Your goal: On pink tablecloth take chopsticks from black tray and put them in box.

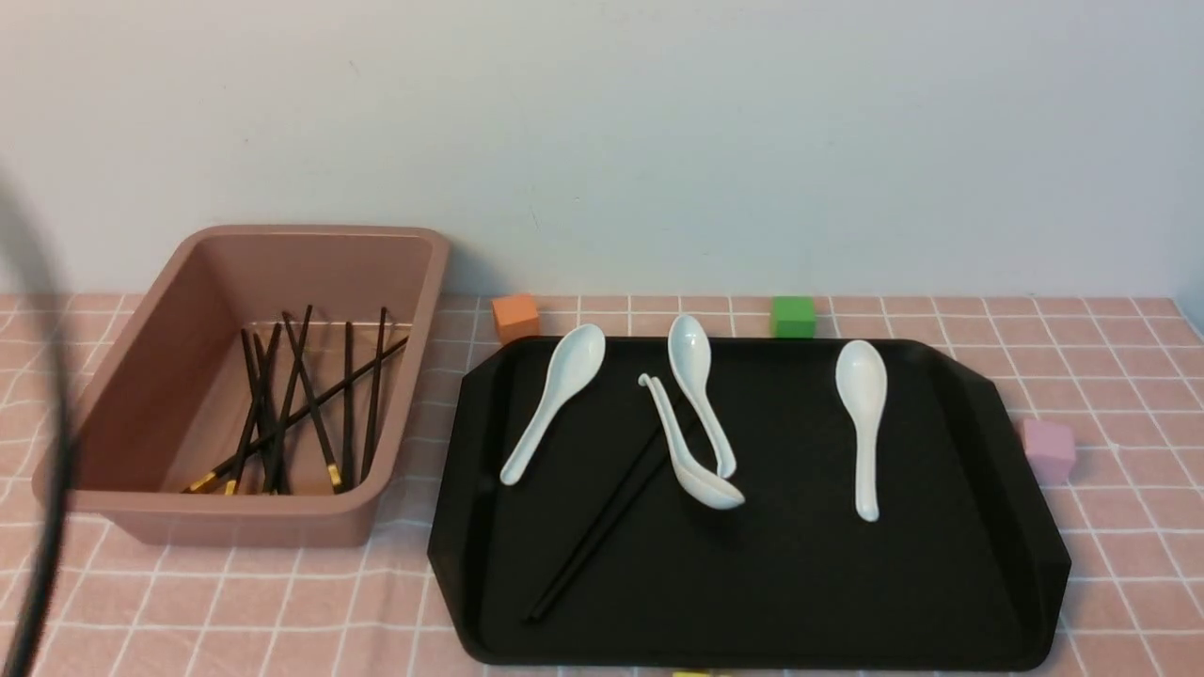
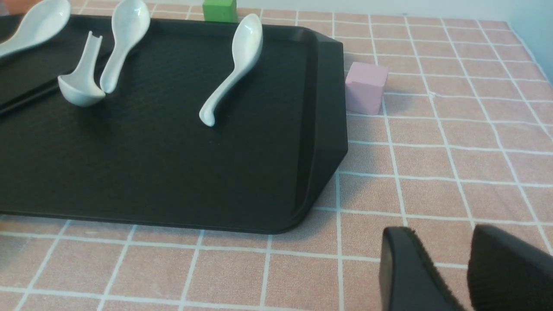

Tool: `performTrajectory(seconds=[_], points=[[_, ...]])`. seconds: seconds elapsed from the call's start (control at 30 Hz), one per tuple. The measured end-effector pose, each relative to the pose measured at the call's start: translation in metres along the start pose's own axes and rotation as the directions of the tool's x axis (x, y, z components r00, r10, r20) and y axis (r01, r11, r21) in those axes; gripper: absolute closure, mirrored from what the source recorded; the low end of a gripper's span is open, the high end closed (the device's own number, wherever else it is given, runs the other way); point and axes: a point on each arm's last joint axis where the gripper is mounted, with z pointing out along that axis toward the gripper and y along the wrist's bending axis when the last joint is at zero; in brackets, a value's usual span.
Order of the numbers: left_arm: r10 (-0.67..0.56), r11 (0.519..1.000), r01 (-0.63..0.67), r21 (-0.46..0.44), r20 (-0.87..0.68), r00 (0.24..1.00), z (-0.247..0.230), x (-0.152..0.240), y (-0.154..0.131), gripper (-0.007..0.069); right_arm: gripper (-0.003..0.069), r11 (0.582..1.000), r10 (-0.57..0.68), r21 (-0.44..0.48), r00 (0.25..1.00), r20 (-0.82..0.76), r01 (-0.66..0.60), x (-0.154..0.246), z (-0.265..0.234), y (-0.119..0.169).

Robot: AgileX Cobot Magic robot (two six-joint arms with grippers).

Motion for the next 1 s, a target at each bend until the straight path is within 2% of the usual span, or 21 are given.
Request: performTrajectory(seconds=[0.13,0.33,0.6,0.87,1.0], points=[[-0.035,0.998,0.025,0.062,0.174,0.984,-0.021,0.054,0.017,0.0638,0.042,1.0,0.0,0.0,1.0,0.0,0.0,0.0,0.0,0.0],[-0.054,0.995,0.029,0.097,0.266,0.962,-0.029,0.1,0.032,0.0638,0.042,1.0,0.0,0.0,1.0,0.0,0.0,0.0,0.0,0.0],[-0.047,0.995,0.021,0.095,0.284,0.958,-0.027,0.107,0.035,0.0638,0.042,1.0,0.0,0.0,1.0,0.0,0.0,0.0,0.0,0.0],[0.066,0.997,-0.076,0.02,0.296,0.953,-0.022,0.112,0.041,0.0638,0.0419,1.0,0.0,0.0,1.0,0.0,0.0,0.0,0.0,0.0],[0.073,0.997,-0.064,-0.042,0.267,0.961,-0.012,0.126,0.049,0.0638,0.0419,1.0,0.0,0.0,1.0,0.0,0.0,0.0,0.0,0.0]])
